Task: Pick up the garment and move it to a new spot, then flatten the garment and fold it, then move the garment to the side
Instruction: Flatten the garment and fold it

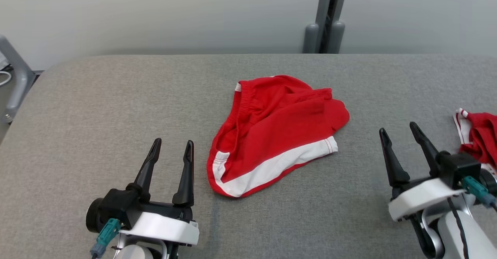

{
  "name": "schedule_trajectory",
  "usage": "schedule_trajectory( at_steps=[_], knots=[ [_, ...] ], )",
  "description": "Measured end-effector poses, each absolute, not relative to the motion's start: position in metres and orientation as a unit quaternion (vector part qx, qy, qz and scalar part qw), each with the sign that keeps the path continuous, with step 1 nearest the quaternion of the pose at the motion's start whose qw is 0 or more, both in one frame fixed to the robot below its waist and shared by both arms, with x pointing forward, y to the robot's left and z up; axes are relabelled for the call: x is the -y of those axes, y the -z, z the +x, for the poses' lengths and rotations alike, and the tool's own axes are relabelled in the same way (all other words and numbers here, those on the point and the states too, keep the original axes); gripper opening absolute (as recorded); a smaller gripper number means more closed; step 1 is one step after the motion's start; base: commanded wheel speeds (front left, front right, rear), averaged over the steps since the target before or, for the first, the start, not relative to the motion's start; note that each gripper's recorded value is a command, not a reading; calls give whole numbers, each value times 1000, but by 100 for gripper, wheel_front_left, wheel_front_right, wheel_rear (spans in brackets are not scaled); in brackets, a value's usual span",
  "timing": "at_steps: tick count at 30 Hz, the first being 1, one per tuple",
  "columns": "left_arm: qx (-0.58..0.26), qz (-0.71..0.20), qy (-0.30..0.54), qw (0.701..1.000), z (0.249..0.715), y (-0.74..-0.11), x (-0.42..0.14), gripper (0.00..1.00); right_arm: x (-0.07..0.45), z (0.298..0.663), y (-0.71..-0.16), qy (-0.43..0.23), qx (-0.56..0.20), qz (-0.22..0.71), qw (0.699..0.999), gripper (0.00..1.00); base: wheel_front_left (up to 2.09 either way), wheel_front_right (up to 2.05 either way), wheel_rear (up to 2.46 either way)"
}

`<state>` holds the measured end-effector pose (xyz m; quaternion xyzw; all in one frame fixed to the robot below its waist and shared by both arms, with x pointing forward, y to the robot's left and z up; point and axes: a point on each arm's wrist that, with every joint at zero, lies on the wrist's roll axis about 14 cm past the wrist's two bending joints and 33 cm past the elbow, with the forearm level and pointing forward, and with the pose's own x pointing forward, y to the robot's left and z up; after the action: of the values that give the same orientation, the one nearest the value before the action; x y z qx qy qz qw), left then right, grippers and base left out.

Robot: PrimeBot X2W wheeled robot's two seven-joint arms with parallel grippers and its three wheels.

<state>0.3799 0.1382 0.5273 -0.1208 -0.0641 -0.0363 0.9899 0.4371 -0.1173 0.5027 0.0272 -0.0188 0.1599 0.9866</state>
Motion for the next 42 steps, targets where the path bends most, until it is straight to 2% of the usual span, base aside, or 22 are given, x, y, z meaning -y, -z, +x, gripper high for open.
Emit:
schedule_trajectory(
  at_steps=[12, 20, 35, 36, 37, 38, 39, 40, 42],
  knots=[
    [8, -85, 76, 994, 394, -489, -113, 100, 133, 427, -496, -123, 16, 37, 992, 100, 0, 0, 0],
    [-88, -53, 136, 985, 401, -431, -81, 100, 140, 426, -487, -105, 6, 59, 993, 100, 0, 0, 0],
    [-125, -38, 141, 981, 419, -411, -73, 100, 146, 429, -483, -94, 1, 72, 993, 100, 0, 0, 0],
    [-128, -38, 142, 981, 419, -410, -72, 92, 146, 429, -482, -94, 0, 72, 993, 100, 0, 0, 0],
    [-130, -39, 142, 981, 419, -408, -72, 60, 146, 429, -482, -94, -1, 72, 993, 100, 0, 0, 0],
    [-131, -41, 141, 980, 420, -408, -73, 40, 146, 429, -482, -94, -2, 72, 993, 100, 0, 0, 0],
    [-131, -45, 139, 981, 421, -409, -74, 40, 146, 429, -481, -95, -2, 72, 993, 100, 0, 0, 0],
    [-132, -49, 136, 981, 421, -409, -75, 4, 145, 429, -481, -95, -2, 72, 993, 100, 0, 0, 0],
    [-133, -58, 129, 981, 421, -409, -77, 0, 144, 430, -480, -97, -3, 72, 993, 100, 0, 0, 0]
  ],
)
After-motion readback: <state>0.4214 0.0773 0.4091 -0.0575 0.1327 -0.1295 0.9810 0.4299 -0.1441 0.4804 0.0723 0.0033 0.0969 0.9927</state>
